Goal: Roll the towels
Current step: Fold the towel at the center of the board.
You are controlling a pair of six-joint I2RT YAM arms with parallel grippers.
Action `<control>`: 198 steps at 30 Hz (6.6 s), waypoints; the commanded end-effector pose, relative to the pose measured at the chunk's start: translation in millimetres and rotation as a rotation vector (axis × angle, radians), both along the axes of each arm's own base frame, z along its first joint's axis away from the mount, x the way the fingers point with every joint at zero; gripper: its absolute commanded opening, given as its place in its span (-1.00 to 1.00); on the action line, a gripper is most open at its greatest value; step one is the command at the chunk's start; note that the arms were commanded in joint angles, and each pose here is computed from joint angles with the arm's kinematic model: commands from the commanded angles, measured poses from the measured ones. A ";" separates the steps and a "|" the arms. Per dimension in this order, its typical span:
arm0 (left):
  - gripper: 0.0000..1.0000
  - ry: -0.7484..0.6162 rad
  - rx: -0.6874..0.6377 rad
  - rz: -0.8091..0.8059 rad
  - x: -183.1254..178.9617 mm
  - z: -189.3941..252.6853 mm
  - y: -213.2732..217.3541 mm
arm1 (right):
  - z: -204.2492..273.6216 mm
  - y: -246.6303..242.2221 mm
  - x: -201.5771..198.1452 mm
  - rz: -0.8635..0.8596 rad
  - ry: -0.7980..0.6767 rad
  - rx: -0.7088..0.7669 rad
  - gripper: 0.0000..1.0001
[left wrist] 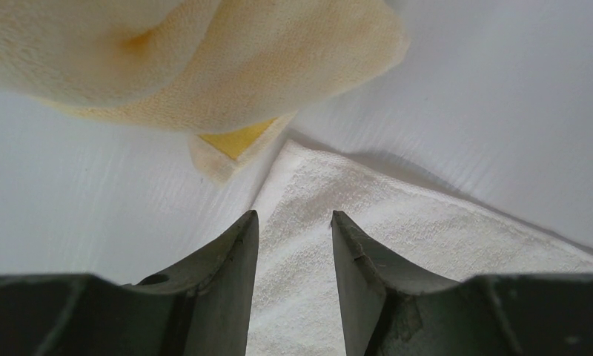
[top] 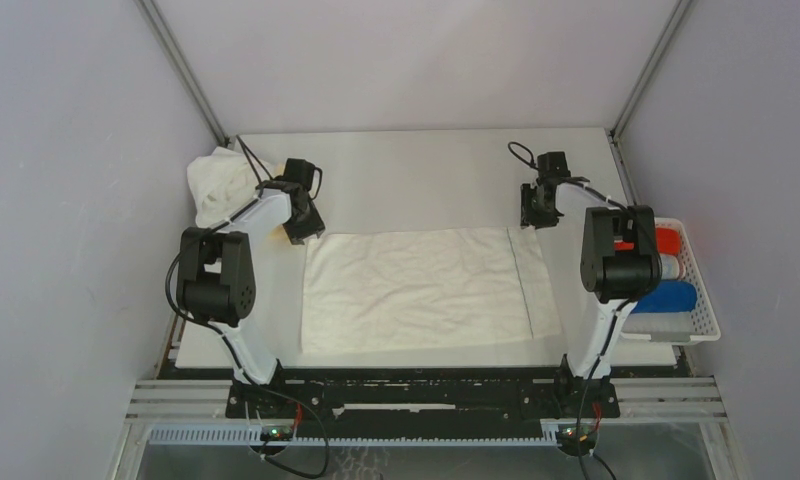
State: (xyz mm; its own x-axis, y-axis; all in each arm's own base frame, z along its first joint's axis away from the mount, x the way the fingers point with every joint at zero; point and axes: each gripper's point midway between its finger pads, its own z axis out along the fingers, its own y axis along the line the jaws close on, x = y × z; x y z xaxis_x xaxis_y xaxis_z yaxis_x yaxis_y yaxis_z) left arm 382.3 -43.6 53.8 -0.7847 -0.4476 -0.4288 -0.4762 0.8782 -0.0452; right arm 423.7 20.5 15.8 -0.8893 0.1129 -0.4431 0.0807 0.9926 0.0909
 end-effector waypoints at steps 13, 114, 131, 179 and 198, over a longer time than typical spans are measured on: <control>-0.07 -0.059 -0.035 0.001 9.4 20.4 -3.8 | -9.3 -27.9 -14.5 -0.007 0.103 -0.115 -0.64; -1.00 -0.091 -0.047 0.001 -28.3 60.3 8.8 | 116.5 -66.5 -50.7 -0.312 -0.209 -0.100 -0.98; -1.00 -0.017 -0.051 0.041 -74.0 28.9 13.9 | 79.1 -82.5 -108.5 -0.541 -0.213 0.064 -0.98; -1.00 0.088 -0.037 0.105 -97.2 -15.1 17.6 | 27.4 -94.3 -142.6 -0.702 -0.114 0.182 -1.00; -1.00 -0.030 -0.020 0.091 -98.2 40.5 23.8 | 84.5 -99.2 -151.4 -0.701 -0.263 0.185 -0.98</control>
